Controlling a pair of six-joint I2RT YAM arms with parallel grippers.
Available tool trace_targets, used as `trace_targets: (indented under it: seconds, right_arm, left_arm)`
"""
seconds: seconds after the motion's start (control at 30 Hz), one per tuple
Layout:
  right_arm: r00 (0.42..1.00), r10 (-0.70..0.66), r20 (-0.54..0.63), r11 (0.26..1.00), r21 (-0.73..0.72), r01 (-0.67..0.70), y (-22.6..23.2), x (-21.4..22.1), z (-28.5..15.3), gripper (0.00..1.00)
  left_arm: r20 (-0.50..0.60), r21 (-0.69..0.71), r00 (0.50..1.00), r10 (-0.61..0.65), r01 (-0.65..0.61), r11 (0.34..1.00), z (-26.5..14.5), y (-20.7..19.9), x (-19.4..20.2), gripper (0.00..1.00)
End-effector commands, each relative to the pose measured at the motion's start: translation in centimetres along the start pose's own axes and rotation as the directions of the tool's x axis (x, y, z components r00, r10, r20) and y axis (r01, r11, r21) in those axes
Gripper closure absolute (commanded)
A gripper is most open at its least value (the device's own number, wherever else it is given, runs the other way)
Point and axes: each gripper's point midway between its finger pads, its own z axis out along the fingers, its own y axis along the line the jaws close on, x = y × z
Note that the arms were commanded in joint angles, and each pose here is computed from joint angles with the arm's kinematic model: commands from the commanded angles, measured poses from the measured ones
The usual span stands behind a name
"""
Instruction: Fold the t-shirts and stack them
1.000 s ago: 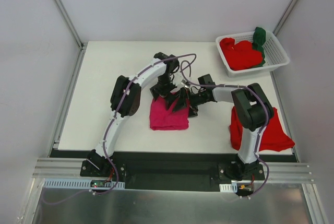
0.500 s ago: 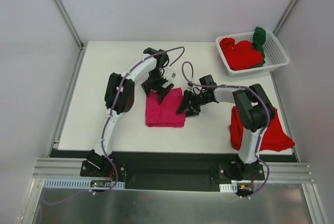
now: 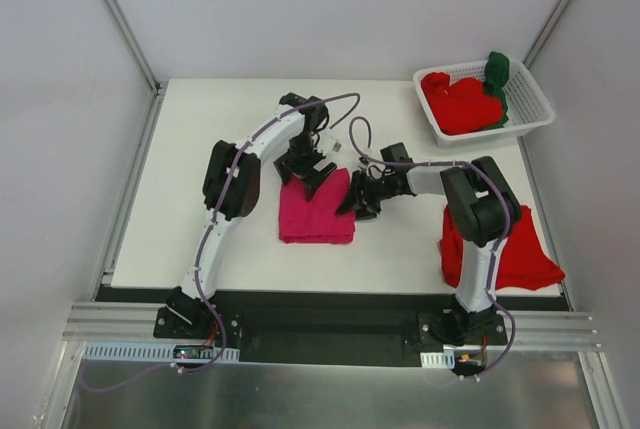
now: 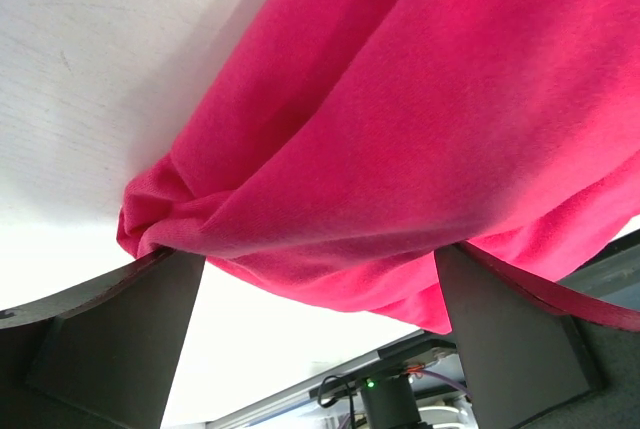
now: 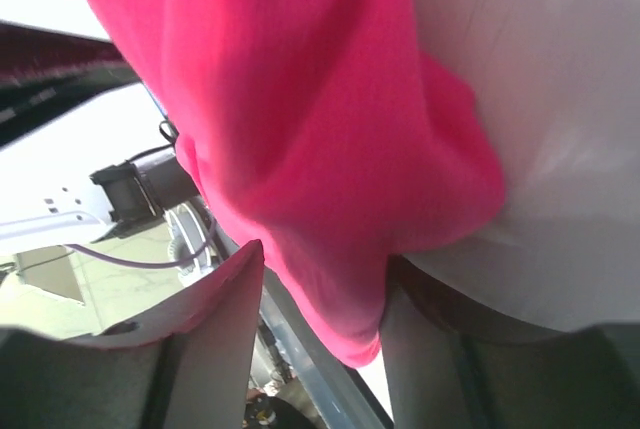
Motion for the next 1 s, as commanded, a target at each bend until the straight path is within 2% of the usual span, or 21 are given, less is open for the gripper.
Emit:
trace_targets:
  seconds: [0.0,0.03,0.23,0.43,0.53,0.77,0.97]
  right_arm:
    - [0.996,0.023,0.086,0.975,0.22,-0.041,-6.4,-1.0,2.2,0.54]
    - [0.997,0.029,0.077,0.974,0.222,-0.045,-6.5,-0.6,2.3,0.63]
    - [0.997,0.033,0.07,0.975,0.216,-0.047,-6.8,-0.1,2.8,0.99]
    - [0.997,0.041,0.066,0.972,0.229,-0.055,-6.5,-0.6,2.7,0.99]
    - [0.997,-0.003,0.072,0.973,0.23,-0.014,-5.5,-1.1,1.9,0.99]
    - [0.994,-0.066,0.083,0.972,0.232,0.045,-3.2,-1.4,-1.6,0.99]
    - [0.981,-0.173,0.092,0.958,0.248,0.145,-1.0,-1.8,-5.2,0.99]
  left_arm:
    - [0.048,-0.029,0.998,0.043,-0.041,0.999,-3.0,-1.2,0.1,0.01]
    - [0.048,-0.029,0.998,0.046,-0.044,0.999,-3.0,-1.3,0.1,0.01]
    - [0.047,-0.029,0.998,0.049,-0.047,0.998,-3.0,-1.4,0.1,0.01]
    - [0.055,-0.034,0.997,0.055,-0.054,0.998,-3.1,-1.5,-0.1,0.01]
    - [0.05,-0.039,0.997,0.055,-0.053,0.998,-3.1,-1.4,0.0,0.01]
    - [0.049,-0.048,0.997,0.058,-0.055,0.997,-3.2,-1.0,0.1,0.01]
    - [0.04,-0.06,0.998,0.055,-0.052,0.997,-2.9,-0.1,0.2,0.01]
